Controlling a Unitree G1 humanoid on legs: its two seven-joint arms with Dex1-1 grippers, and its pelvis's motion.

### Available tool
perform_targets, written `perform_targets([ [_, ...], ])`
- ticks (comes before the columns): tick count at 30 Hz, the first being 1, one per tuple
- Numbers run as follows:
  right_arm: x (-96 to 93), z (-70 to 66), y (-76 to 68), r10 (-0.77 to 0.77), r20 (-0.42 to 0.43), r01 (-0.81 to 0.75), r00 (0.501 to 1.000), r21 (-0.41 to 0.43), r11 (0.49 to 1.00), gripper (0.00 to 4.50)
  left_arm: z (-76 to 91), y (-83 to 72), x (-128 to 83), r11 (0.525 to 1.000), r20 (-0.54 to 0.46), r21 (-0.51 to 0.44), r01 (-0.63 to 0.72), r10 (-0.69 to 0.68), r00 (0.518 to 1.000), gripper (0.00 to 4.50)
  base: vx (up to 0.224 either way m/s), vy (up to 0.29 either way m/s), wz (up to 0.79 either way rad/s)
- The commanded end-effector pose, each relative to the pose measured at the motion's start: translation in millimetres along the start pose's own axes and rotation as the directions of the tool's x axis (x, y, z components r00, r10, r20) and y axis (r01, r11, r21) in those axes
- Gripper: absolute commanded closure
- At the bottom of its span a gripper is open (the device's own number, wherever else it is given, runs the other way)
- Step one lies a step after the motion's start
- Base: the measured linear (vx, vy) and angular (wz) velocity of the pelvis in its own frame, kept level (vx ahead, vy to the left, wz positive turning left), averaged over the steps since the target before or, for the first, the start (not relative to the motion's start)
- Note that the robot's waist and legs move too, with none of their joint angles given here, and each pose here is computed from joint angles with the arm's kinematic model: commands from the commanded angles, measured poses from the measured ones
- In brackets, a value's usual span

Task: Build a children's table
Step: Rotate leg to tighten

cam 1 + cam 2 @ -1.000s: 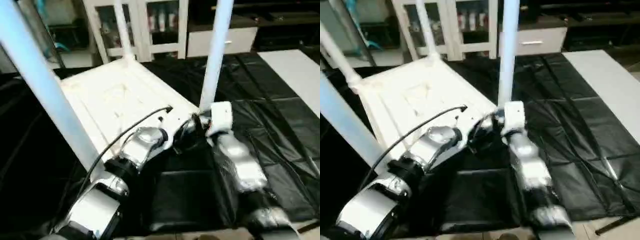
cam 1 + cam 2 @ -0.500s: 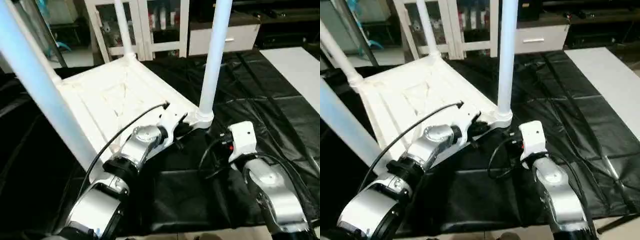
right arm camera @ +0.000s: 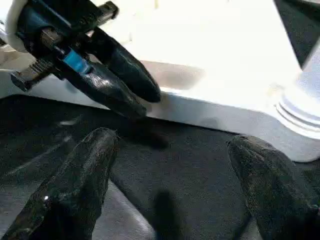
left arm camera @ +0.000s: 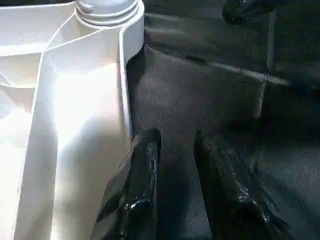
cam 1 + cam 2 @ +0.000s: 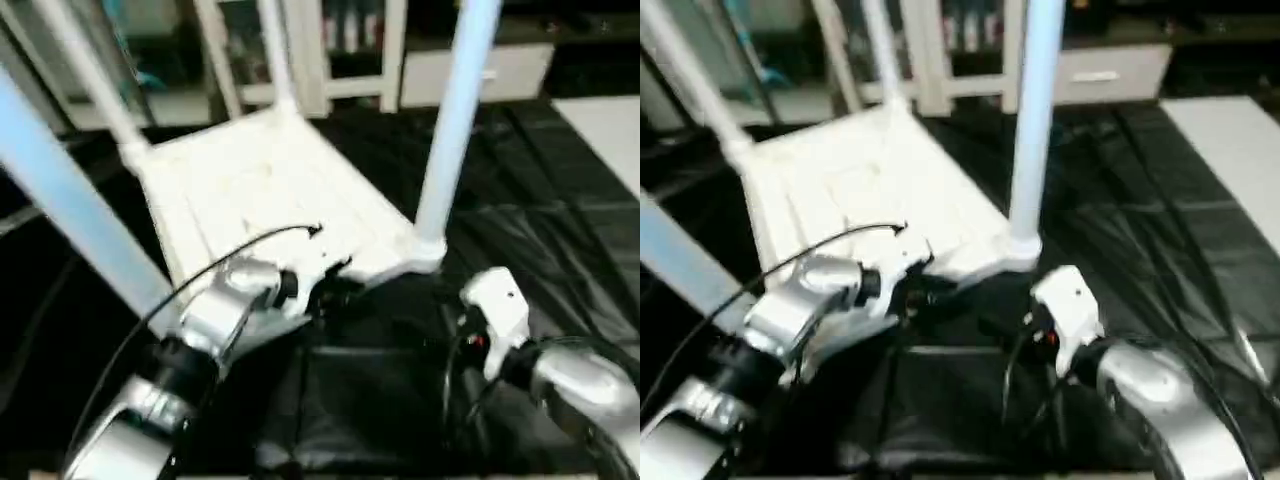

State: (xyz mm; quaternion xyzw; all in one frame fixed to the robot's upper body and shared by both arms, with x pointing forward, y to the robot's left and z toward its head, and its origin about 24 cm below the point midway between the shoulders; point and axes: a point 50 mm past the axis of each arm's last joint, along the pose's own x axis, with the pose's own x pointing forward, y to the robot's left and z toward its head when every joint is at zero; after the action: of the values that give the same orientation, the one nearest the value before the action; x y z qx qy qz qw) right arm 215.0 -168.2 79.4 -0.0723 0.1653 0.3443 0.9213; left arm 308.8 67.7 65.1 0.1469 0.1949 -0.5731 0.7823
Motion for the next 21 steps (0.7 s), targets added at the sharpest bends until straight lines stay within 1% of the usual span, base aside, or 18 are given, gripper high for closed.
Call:
perform_targets([
  [1, 2.1, 4.5, 6.8, 0.040, 0.005, -0.039, 0.999, -0.003, 0.999, 0.63, -6.0, -0.2, 1, 0.999, -0.045, 0.023, -0.034, 0.035, 0.998, 3.12, 0.000, 0.000, 0.00],
  [3, 3.7, 4.9, 10.0, 0.055, -0.001, -0.055, 0.998, 0.001, 0.998, 0.63, -7.5, 1.9, 3, 0.996, -0.061, 0.029, -0.079, 0.081, 0.995, 3.12, 0.000, 0.000, 0.00],
  [4, 6.2, 4.8, 13.0, 0.071, -0.001, -0.071, 0.997, 0.011, 0.997, 0.63, -7.9, 7.9, 6, 0.988, -0.066, 0.048, -0.148, 0.151, 0.986, 3.12, 0.000, 0.000, 0.00],
  [5, 6.6, 4.7, 13.8, 0.076, -0.002, -0.076, 0.997, 0.012, 0.997, 0.63, -8.1, 9.1, 7, 0.985, -0.068, 0.055, -0.164, 0.167, 0.984, 3.12, 0.000, 0.000, 0.00],
  [6, 8.2, 3.7, 16.1, 0.087, -0.007, -0.087, 0.996, 0.015, 0.996, 0.63, -8.8, 13.3, 9, 0.976, -0.073, 0.065, -0.208, 0.212, 0.975, 3.12, 0.000, 0.000, 0.00],
  [8, 9.0, 3.2, 17.3, 0.092, -0.010, -0.092, 0.996, 0.016, 0.996, 0.63, -9.2, 15.2, 10, 0.971, -0.076, 0.069, -0.231, 0.236, 0.969, 3.12, 0.000, 0.000, 0.00],
  [9, 10.6, 2.2, 18.3, 0.095, -0.026, -0.095, 0.995, 0.002, 0.995, 0.63, -8.8, 20.5, 11, 0.955, -0.086, 0.088, -0.283, 0.290, 0.953, 3.12, 0.000, 0.000, 0.00],
  [10, 11.8, 1.7, 20.1, 0.110, -0.035, -0.110, 0.993, -0.008, 0.994, 0.63, -6.1, 28.5, 11, 0.929, -0.087, 0.118, -0.350, 0.361, 0.929, 3.12, 0.000, 0.000, 0.00],
  [11, 11.8, 1.7, 20.1, 0.110, -0.035, -0.110, 0.993, -0.008, 0.994, 0.63, -6.1, 28.5, 11, 0.929, -0.087, 0.118, -0.350, 0.361, 0.929, 3.12, 0.000, 0.000, 0.00],
  [12, 11.7, 1.9, 20.9, 0.112, -0.038, -0.112, 0.993, -0.015, 0.994, 0.63, -2.1, 35.3, 11, 0.905, -0.078, 0.130, -0.404, 0.416, 0.906, 3.12, 0.000, 0.000, 0.00],
  [15, 10.9, 0.7, 20.4, 0.098, -0.043, -0.099, 0.994, -0.022, 0.995, 0.63, 4.6, 45.3, 11, 0.860, -0.048, 0.151, -0.487, 0.499, 0.865, 3.12, 0.000, 0.000, 0.00],
  [16, 10.7, -0.3, 19.5, 0.088, -0.047, -0.089, 0.995, -0.025, 0.996, 0.63, 6.2, 48.9, 12, 0.837, -0.036, 0.158, -0.524, 0.535, 0.844, 3.12, 0.000, 0.000, 0.00],
  [17, 10.7, -1.5, 18.4, 0.074, -0.052, -0.075, 0.996, -0.027, 0.997, 0.63, 7.6, 52.7, 12, 0.802, -0.024, 0.182, -0.568, 0.582, 0.813, 3.12, 0.000, 0.000, 0.00],
  [18, 11.3, -1.9, 17.2, 0.062, -0.052, -0.063, 0.997, -0.025, 0.998, 0.63, 8.8, 55.0, 14, 0.778, -0.010, 0.198, -0.597, 0.610, 0.792, 3.12, 0.000, 0.000, 0.00],
  [21, 13.2, -1.6, 15.7, 0.045, -0.049, -0.046, 0.998, -0.023, 0.999, 0.63, 10.8, 57.3, 18, 0.736, 0.022, 0.222, -0.639, 0.651, 0.758, 3.12, 0.000, 0.000, 0.00],
])
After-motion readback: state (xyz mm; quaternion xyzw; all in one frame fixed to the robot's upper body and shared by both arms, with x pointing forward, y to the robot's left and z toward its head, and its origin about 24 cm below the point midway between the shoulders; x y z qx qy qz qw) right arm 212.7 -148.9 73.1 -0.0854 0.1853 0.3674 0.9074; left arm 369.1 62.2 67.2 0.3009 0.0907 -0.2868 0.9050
